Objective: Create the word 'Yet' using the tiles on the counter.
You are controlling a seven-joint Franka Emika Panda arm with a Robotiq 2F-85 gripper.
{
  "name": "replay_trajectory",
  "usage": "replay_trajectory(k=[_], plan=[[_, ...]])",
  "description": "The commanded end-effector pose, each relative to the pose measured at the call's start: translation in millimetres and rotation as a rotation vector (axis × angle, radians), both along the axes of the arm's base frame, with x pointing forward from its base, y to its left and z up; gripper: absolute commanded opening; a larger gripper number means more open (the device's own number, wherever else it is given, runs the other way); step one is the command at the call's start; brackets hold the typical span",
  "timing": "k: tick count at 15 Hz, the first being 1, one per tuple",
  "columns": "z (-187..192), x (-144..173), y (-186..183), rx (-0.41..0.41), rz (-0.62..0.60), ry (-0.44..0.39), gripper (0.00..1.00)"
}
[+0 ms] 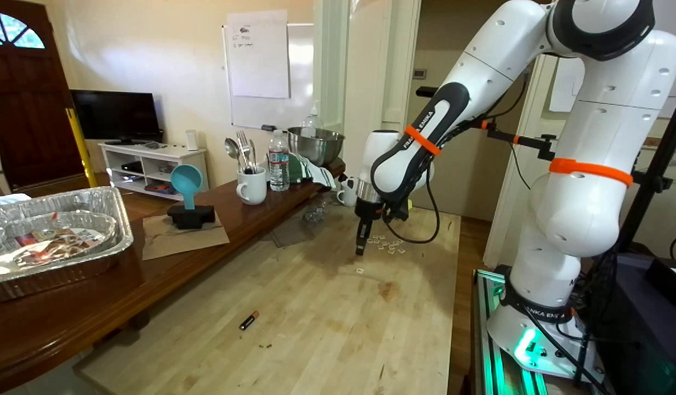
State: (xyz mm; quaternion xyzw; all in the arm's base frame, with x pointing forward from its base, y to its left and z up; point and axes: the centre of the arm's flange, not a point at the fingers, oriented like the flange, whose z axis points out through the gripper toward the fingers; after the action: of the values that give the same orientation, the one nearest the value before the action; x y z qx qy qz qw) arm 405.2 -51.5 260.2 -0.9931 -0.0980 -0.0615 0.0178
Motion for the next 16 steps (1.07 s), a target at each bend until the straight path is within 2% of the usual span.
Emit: replay_trajectory(k=[1,8,16], plan=[[11,-7,-33,-0.019,-0.008,-0.016,0.00],[-3,-14,-97,-0.045,0.052,0.009,0.00],[-30,-26,-120,-0.069,0.160,0.067,0.00]])
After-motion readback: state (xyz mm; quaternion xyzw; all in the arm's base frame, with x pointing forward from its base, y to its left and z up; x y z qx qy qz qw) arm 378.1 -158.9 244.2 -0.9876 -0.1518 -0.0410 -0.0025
